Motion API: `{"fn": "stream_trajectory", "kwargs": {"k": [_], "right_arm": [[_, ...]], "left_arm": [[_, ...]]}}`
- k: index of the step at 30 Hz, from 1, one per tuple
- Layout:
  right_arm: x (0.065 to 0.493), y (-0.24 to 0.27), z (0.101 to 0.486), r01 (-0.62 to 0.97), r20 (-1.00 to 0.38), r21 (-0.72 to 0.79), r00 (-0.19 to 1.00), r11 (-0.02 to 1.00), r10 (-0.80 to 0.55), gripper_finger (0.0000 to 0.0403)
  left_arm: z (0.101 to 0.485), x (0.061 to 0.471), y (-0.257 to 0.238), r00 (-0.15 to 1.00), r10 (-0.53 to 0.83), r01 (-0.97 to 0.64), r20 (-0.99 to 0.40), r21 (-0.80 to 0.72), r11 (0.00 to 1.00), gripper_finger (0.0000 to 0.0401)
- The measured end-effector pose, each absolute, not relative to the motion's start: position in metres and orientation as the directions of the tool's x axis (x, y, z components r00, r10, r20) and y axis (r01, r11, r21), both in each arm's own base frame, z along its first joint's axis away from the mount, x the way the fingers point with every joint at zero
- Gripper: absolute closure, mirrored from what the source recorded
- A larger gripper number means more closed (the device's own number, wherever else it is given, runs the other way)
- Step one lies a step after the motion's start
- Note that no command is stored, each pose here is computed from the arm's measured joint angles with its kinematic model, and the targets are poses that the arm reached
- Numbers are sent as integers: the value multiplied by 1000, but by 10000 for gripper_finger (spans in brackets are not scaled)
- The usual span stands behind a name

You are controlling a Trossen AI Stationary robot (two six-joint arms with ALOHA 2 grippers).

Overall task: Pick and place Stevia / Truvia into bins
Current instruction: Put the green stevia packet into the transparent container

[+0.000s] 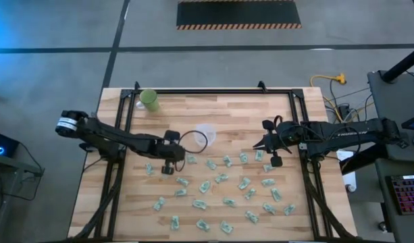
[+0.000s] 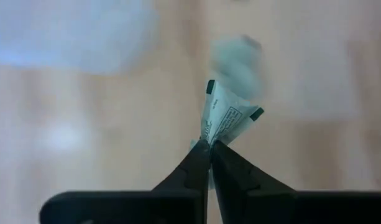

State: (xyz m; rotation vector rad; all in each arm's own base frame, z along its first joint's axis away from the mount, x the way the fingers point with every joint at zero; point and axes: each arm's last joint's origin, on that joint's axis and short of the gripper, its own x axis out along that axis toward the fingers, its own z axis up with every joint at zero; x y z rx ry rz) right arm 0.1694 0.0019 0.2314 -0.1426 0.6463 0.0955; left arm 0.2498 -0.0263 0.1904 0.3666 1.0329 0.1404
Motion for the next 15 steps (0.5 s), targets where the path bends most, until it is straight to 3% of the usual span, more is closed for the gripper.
{"fn": "stream_trajectory", "kwargs": {"k": [5, 10, 15], "right_arm": [[170, 2, 232, -133, -601, -104, 798, 986, 44, 380], [172, 2, 234, -128, -576, -108, 816, 986, 43, 380], [172, 2, 234, -126, -575, -108, 817, 986, 42, 380]], "left_arm": [[223, 254, -18, 632, 487, -121, -603, 544, 830, 401], [233, 269, -4, 704, 511, -185, -492, 568, 802, 401], [220, 290, 9, 701, 515, -155, -493, 599, 785, 401]]}}
